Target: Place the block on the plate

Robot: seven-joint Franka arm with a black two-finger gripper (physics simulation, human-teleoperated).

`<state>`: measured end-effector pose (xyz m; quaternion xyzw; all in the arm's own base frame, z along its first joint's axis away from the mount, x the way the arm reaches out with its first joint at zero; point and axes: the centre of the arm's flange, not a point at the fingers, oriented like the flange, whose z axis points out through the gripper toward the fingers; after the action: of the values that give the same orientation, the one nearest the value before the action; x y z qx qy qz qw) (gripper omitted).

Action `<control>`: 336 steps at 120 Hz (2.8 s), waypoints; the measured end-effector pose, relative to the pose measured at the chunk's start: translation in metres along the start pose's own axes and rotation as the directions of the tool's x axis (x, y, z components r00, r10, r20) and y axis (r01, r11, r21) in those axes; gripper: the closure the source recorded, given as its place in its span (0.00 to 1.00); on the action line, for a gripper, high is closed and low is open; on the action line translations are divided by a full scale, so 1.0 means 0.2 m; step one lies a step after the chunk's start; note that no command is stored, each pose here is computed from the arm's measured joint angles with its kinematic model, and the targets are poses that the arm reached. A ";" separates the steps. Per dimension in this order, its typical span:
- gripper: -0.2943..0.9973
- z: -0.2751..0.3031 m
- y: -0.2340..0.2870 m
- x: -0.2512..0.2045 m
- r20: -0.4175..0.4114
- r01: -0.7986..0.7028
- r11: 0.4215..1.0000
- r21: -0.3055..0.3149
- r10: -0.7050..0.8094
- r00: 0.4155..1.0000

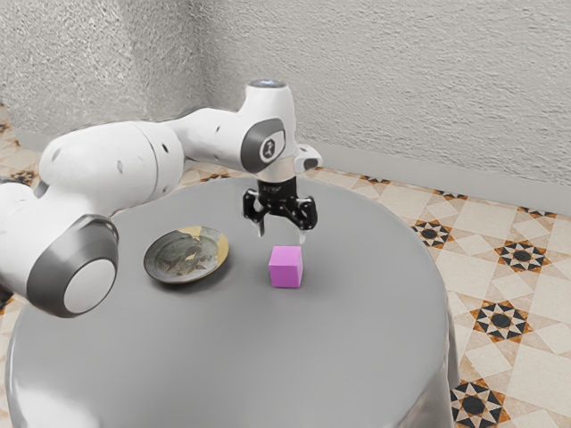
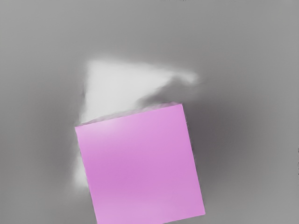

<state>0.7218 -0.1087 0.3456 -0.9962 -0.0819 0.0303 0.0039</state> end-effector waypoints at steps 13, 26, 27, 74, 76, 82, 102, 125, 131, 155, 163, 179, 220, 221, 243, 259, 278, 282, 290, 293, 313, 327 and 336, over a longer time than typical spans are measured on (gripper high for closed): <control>0.23 0.10 0.02 0.04 0.002 0.102 0.995 0.010 -0.102 0.995; 0.23 0.17 -0.01 0.06 0.000 0.201 0.980 0.005 -0.201 0.980; 0.23 0.17 -0.01 0.07 -0.001 0.208 0.978 0.005 -0.208 0.978; 0.23 0.30 -0.02 0.09 -0.035 0.336 0.942 0.017 -0.335 0.941; 0.23 0.31 -0.02 0.09 -0.036 0.338 0.941 0.016 -0.338 0.941; 0.23 0.33 -0.01 0.09 -0.038 0.346 0.938 0.016 -0.345 0.938; 0.23 0.40 -0.01 0.09 -0.035 0.375 0.927 0.013 -0.375 0.926; 0.23 0.43 0.00 0.08 -0.023 0.393 0.919 0.014 -0.393 0.919; 0.25 0.43 -0.01 0.08 -0.023 0.393 0.919 0.014 -0.392 0.919; 0.34 0.42 -0.01 0.07 -0.020 0.384 0.923 0.019 -0.383 0.923; 0.38 0.42 -0.02 0.07 -0.015 0.380 0.925 0.023 -0.380 0.925; 0.40 0.43 -0.03 0.07 -0.010 0.367 0.930 0.028 -0.367 0.930; 0.43 0.30 -0.07 0.06 -0.019 0.348 0.937 0.012 -0.348 0.937; 0.44 0.29 -0.08 0.06 -0.020 0.349 0.937 0.011 -0.349 0.937; 0.44 0.13 -0.46 0.03 -0.005 0.439 0.898 -0.012 -0.439 0.898; 0.44 0.10 -0.87 -0.01 0.015 0.534 0.845 -0.018 -0.534 0.845; 0.44 0.22 -1.22 -0.06 0.047 0.616 0.788 -0.005 -0.615 0.787; 0.44 0.24 -1.24 -0.06 0.049 0.621 0.784 -0.003 -0.620 0.783; 0.43 0.26 -1.25 -0.06 0.046 0.622 0.783 -0.005 -0.621 0.782; 0.42 0.27 -1.25 -0.05 0.042 0.621 0.784 -0.009 -0.620 0.783; 0.31 0.19 -1.24 -0.05 0.014 0.616 0.787 -0.037 -0.616 0.788; 0.28 -0.01 -1.19 -0.14 -0.017 0.585 0.808 -0.068 -0.588 0.809; 0.26 -0.14 -1.11 -0.27 -0.027 0.536 0.841 -0.079 -0.539 0.842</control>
<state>0.6343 0.1005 0.3797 -0.9333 -0.3585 0.0013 -0.0198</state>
